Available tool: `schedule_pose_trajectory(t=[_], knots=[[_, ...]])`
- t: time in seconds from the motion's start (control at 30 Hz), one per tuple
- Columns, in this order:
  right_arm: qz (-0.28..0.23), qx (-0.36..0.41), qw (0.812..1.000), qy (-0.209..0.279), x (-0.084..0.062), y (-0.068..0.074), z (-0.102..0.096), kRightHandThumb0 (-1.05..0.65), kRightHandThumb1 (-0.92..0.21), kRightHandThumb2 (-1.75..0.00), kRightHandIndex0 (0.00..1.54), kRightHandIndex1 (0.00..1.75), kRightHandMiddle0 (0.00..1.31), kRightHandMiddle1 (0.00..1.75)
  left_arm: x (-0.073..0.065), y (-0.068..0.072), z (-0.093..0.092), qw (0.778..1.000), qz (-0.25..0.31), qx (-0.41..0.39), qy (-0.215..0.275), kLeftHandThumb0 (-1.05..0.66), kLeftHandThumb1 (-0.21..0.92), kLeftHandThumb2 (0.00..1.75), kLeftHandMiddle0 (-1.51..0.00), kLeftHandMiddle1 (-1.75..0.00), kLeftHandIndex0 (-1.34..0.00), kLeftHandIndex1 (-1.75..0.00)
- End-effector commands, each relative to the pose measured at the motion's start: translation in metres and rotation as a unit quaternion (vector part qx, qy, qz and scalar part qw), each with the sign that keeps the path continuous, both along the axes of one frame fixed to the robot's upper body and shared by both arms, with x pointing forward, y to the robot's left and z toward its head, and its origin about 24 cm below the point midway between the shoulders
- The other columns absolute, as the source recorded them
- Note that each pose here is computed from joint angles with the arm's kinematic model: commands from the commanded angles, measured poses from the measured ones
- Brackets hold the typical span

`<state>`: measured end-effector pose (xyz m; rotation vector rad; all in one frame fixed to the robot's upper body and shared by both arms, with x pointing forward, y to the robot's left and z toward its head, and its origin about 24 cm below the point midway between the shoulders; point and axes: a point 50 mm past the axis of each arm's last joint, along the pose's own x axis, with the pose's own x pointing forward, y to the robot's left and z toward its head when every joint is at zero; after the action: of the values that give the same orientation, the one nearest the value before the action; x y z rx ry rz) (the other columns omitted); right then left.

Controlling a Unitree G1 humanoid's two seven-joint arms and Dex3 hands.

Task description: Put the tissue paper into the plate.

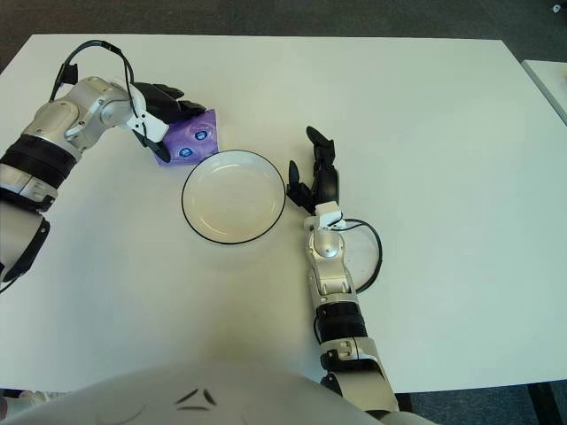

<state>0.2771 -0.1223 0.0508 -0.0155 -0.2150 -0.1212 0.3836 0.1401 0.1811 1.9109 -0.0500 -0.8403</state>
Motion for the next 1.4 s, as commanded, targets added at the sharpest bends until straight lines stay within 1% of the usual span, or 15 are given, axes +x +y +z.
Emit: schedule_pose_trajectory(t=[0.0,0.2,0.43,0.67,0.8,0.97,1.1,1.17,1.27,1.37], knots=[[-0.014,0.0,0.995,0.103,-0.016,-0.007,-0.042,-0.63,-0.92,-0.69,0.28,0.14,0.0,0.68,0.0,-0.004,-0.005,1.0,-0.007,0.006,0.002,-0.84,0.78,0.03,0.0,0.0,0.0,0.0],[-0.014,-0.001,0.995,0.102,-0.016,-0.007,-0.042,-0.63,-0.92,-0.69,0.28,0.14,0.0,0.68,0.001,-0.005,-0.008,1.0,-0.012,0.003,-0.002,-0.75,0.77,0.02,0.0,0.0,0.0,0.0],[-0.013,-0.001,0.995,0.099,-0.016,-0.008,-0.042,-0.62,-0.92,-0.71,0.28,0.14,0.0,0.68,0.0,-0.007,-0.011,1.0,-0.023,-0.006,0.006,-0.84,0.8,0.03,0.0,0.0,0.0,0.0],[-0.018,0.0,0.995,0.102,-0.017,-0.009,-0.042,-0.62,-0.92,-0.72,0.28,0.14,0.0,0.68,0.001,-0.007,-0.015,1.0,-0.028,-0.013,0.005,-0.79,0.78,0.02,0.0,0.0,0.0,0.0],[-0.02,-0.002,0.994,0.105,-0.016,-0.009,-0.043,-0.62,-0.92,-0.71,0.28,0.14,0.0,0.68,0.001,-0.008,-0.018,0.999,-0.029,-0.019,0.004,-0.7,0.76,0.01,0.0,0.0,0.0,0.0],[-0.022,-0.006,0.994,0.105,-0.017,-0.01,-0.043,-0.64,-0.92,-0.72,0.28,0.14,0.0,0.69,0.002,-0.009,-0.022,0.999,-0.028,-0.028,0.0,-0.66,0.74,0.01,0.0,0.0,0.0,0.0],[-0.023,-0.008,0.994,0.105,-0.017,-0.011,-0.043,-0.64,-0.92,-0.72,0.29,0.14,0.0,0.69,0.003,-0.009,-0.029,0.999,-0.024,-0.041,-0.001,-0.67,0.75,0.01,0.0,0.0,0.0,0.0],[-0.024,-0.009,0.994,0.105,-0.017,-0.011,-0.043,-0.64,-0.92,-0.72,0.29,0.14,0.0,0.69,0.003,-0.007,-0.036,0.999,-0.02,-0.045,-0.002,-0.68,0.76,0.01,0.0,0.0,0.0,0.0],[-0.026,-0.011,0.994,0.106,-0.017,-0.012,-0.043,-0.64,-0.92,-0.71,0.29,0.14,0.0,0.69,0.004,-0.005,-0.046,0.999,-0.017,-0.049,-0.002,-0.73,0.77,0.02,0.0,0.0,0.0,0.0],[-0.027,-0.012,0.994,0.108,-0.018,-0.012,-0.044,-0.64,-0.92,-0.71,0.29,0.14,0.0,0.7,0.004,-0.005,-0.05,0.999,-0.017,-0.051,0.0,-0.82,0.8,0.03,0.0,0.0,0.0,0.0]])
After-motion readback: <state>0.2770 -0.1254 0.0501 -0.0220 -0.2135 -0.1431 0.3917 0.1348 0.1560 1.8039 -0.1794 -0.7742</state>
